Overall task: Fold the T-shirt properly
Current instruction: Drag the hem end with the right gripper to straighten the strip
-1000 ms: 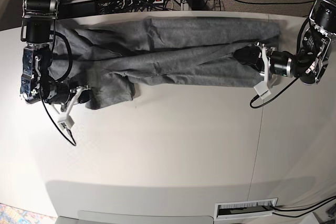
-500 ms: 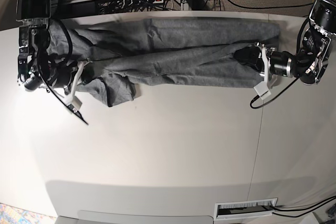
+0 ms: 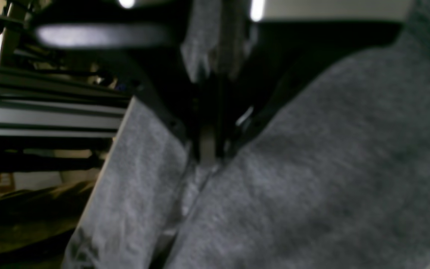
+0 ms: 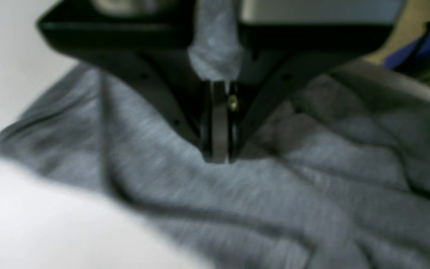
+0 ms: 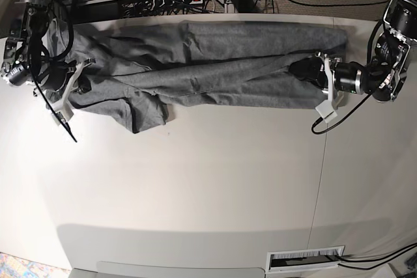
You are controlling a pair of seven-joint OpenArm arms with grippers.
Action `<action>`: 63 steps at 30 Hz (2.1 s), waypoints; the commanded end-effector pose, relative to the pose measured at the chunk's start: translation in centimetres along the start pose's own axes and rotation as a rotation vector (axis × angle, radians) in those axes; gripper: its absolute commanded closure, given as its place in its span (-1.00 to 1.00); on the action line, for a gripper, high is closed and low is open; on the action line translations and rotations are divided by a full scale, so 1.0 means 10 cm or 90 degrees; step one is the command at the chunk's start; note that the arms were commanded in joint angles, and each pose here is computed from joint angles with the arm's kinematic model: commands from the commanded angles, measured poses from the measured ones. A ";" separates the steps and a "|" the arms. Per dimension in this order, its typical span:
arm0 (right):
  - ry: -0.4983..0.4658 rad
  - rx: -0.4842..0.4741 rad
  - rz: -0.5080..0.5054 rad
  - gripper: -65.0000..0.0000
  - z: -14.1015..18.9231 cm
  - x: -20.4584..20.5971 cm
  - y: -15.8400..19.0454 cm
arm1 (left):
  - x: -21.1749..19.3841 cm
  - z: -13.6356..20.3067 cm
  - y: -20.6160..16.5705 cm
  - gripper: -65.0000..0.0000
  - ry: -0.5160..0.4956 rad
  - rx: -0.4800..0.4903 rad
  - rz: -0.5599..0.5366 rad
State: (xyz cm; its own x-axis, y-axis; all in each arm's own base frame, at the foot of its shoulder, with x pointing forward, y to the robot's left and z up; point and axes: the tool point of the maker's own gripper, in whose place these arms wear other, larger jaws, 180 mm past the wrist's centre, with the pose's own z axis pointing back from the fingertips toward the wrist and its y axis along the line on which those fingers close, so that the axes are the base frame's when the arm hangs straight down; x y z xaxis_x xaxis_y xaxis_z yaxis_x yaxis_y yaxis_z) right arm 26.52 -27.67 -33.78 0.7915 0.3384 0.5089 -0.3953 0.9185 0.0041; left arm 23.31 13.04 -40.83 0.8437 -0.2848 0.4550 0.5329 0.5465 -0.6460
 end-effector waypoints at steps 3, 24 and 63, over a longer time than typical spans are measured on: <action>-0.040 -0.029 0.020 0.88 0.12 0.22 -0.14 | -0.17 0.01 0.09 0.92 0.051 0.033 -0.009; -0.102 -0.048 0.213 -0.05 -0.39 0.86 0.15 | -0.24 -0.05 0.08 0.92 0.058 0.034 -0.009; -0.046 0.011 0.171 1.00 -0.49 0.90 0.33 | -0.23 -0.06 0.08 0.92 0.054 0.034 -0.010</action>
State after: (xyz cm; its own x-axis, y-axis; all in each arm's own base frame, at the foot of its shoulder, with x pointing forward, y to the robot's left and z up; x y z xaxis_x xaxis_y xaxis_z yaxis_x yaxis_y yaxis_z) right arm 33.64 -20.20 -34.87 0.6494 0.5524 0.5226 -0.5988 0.7951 -0.0963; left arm 22.94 11.97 -41.26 0.8401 -0.2678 0.4717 0.5366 0.5370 -0.6509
